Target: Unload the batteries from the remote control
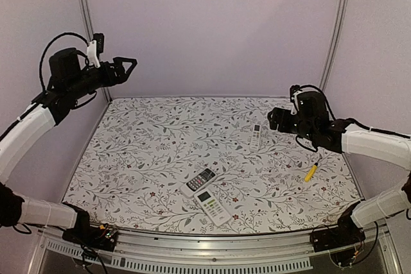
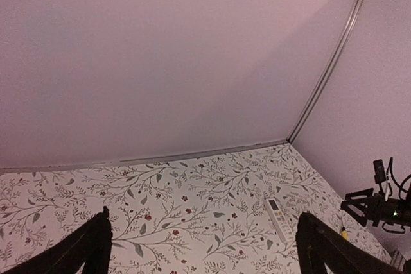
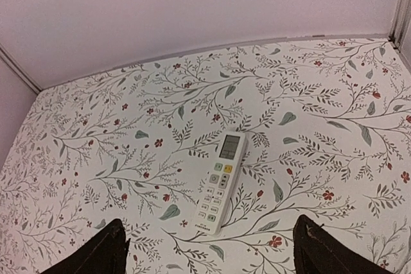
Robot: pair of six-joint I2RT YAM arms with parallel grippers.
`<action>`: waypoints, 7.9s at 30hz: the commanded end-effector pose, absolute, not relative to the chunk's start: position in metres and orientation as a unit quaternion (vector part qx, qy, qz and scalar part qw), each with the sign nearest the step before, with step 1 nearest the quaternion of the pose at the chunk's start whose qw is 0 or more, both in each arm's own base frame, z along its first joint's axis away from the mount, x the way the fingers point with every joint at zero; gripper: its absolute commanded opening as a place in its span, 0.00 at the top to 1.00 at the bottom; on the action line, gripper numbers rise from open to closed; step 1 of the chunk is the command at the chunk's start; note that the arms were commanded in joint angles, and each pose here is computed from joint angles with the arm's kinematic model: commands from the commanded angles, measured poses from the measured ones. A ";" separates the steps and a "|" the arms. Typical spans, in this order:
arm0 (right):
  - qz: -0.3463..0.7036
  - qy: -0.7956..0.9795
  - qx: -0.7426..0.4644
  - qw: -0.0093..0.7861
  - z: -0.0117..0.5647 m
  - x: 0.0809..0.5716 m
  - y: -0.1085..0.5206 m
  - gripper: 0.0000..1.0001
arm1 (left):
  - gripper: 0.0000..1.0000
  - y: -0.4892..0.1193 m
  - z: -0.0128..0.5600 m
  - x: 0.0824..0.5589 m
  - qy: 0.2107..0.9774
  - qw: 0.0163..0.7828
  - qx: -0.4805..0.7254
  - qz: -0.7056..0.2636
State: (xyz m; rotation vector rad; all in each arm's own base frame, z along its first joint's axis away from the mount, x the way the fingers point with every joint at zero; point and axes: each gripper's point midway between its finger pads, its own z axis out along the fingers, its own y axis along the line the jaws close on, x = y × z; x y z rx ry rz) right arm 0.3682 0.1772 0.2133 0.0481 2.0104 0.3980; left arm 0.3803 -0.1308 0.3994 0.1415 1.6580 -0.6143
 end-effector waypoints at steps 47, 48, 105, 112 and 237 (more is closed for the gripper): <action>-0.013 0.949 0.061 0.308 0.008 0.403 0.245 0.60 | 0.00 -0.117 0.355 0.350 0.754 0.618 0.077 -0.212; -0.010 0.949 0.062 0.309 0.008 0.402 0.245 0.64 | 0.00 -0.117 0.355 0.350 0.754 0.618 0.077 -0.211; 0.570 0.639 -0.424 0.295 0.299 0.186 0.386 0.75 | 0.00 -0.315 0.320 0.219 0.612 0.359 0.401 -0.580; 0.569 0.645 -0.432 0.270 0.288 0.184 0.400 0.75 | 0.00 -0.316 0.318 0.222 0.617 0.356 0.394 -0.581; 0.235 0.766 -0.322 0.504 0.201 0.280 0.418 0.32 | 0.98 -0.271 0.229 0.328 0.782 0.262 0.172 -0.539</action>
